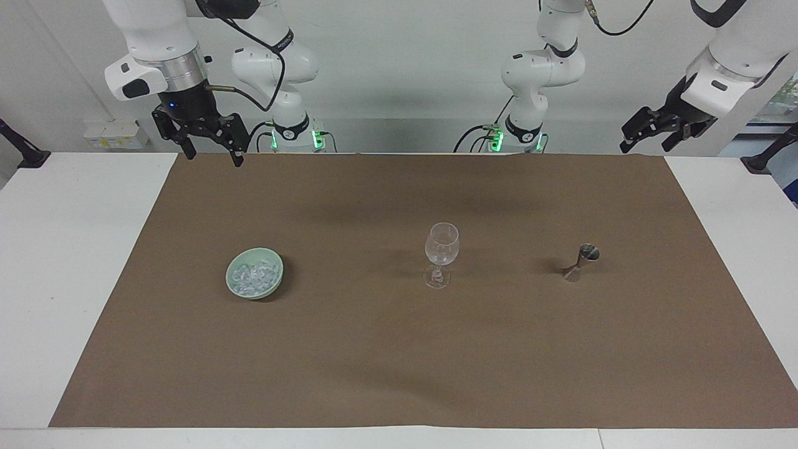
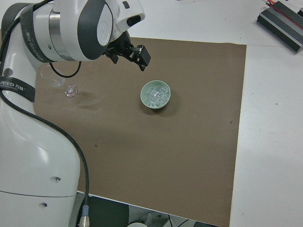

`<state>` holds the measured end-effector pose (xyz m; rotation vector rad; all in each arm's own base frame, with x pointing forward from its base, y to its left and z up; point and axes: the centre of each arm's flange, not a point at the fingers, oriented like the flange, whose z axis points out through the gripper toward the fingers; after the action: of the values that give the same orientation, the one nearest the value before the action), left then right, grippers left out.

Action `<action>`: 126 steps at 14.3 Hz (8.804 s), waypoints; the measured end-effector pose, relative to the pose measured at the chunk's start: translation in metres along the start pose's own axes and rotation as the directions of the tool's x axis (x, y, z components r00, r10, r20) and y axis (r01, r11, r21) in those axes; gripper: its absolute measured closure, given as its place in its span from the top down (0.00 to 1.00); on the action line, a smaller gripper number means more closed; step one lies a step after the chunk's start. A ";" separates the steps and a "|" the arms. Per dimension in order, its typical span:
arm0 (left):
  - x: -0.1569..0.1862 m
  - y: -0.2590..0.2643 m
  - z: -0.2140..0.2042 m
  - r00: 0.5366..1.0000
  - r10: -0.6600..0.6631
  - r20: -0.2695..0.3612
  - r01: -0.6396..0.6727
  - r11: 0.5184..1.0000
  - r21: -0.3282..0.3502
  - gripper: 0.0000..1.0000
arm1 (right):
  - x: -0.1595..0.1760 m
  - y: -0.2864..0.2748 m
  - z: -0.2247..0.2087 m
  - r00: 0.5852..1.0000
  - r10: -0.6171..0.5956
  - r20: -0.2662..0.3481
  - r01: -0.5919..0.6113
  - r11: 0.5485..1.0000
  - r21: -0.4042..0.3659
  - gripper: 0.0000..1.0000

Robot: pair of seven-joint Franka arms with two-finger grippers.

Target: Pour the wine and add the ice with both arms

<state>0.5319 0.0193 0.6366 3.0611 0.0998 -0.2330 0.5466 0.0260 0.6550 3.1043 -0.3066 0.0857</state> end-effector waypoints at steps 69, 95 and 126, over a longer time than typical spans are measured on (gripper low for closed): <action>0.132 -0.135 0.373 0.199 -0.384 0.901 0.979 0.119 -0.165 1.00 | 0.002 0.009 0.001 1.000 0.017 0.002 -0.017 1.000 -0.001 1.00; 0.130 -0.117 0.381 0.221 -0.339 0.915 0.974 0.123 -0.190 0.62 | 0.002 0.009 0.001 1.000 0.017 0.002 -0.017 1.000 -0.001 1.00; 0.134 -0.104 0.358 0.180 -0.300 0.937 0.982 0.107 -0.154 0.23 | 0.002 0.009 0.001 1.000 0.017 0.002 -0.017 1.000 -0.001 1.00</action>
<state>0.6038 0.1044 0.2560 1.4193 1.3584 -1.1013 0.5470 0.0166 0.6543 3.1013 -0.3330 0.0830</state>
